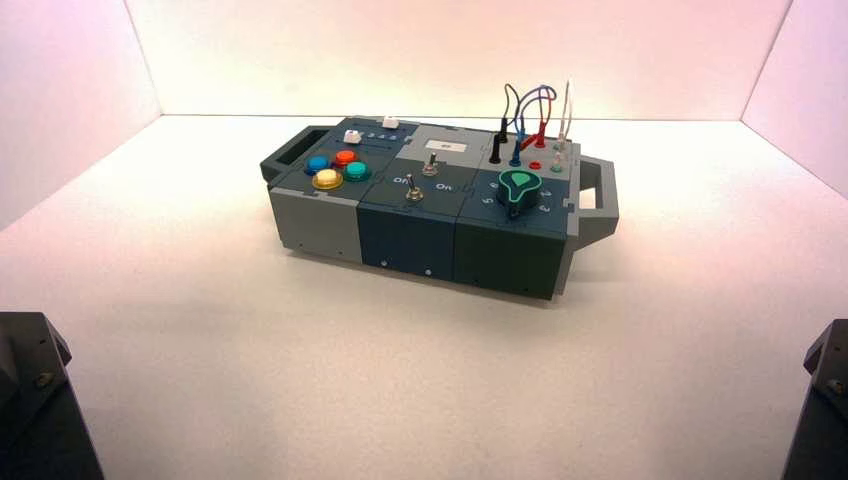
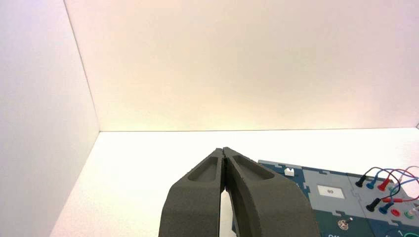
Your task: Insert the red wire.
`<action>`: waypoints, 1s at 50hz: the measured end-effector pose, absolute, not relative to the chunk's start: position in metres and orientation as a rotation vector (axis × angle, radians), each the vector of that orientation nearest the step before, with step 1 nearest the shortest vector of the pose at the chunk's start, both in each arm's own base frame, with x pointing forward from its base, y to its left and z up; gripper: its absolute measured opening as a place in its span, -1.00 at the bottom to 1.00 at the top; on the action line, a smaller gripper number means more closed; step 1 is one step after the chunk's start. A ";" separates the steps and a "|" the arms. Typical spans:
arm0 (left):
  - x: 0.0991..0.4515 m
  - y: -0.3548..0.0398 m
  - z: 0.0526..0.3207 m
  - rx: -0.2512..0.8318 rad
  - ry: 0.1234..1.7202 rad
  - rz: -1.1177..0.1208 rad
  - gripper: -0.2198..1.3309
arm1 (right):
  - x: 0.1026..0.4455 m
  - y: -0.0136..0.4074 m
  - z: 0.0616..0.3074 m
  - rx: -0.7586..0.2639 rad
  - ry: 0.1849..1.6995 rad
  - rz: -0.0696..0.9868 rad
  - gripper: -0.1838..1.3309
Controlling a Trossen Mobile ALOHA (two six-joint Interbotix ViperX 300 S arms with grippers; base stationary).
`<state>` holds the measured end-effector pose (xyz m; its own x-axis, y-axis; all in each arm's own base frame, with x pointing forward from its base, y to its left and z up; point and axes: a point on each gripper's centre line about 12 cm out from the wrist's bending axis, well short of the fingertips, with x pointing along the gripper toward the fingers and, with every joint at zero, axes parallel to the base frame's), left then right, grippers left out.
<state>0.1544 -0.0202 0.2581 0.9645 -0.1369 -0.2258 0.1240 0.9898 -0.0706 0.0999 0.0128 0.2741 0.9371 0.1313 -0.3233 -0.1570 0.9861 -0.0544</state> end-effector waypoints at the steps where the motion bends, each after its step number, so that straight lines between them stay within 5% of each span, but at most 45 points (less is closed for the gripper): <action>1: 0.154 -0.020 0.258 -0.053 0.231 -0.132 -0.93 | 0.100 0.013 0.273 -0.080 0.326 0.147 -0.94; 32: 0.161 -0.021 0.250 -0.054 0.281 -0.130 -0.92 | 0.105 0.019 0.269 -0.040 0.377 0.180 -0.94; 50: 0.168 -0.022 0.240 -0.051 0.349 -0.129 -0.93 | 0.132 0.067 0.254 0.155 0.646 0.404 -0.91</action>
<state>0.1676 -0.0217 0.2400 0.9316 -0.1350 -0.3373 0.1176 0.9905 -0.0717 0.1320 0.0666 0.2541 0.7243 0.4117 -0.5531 -0.3166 0.9112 0.2636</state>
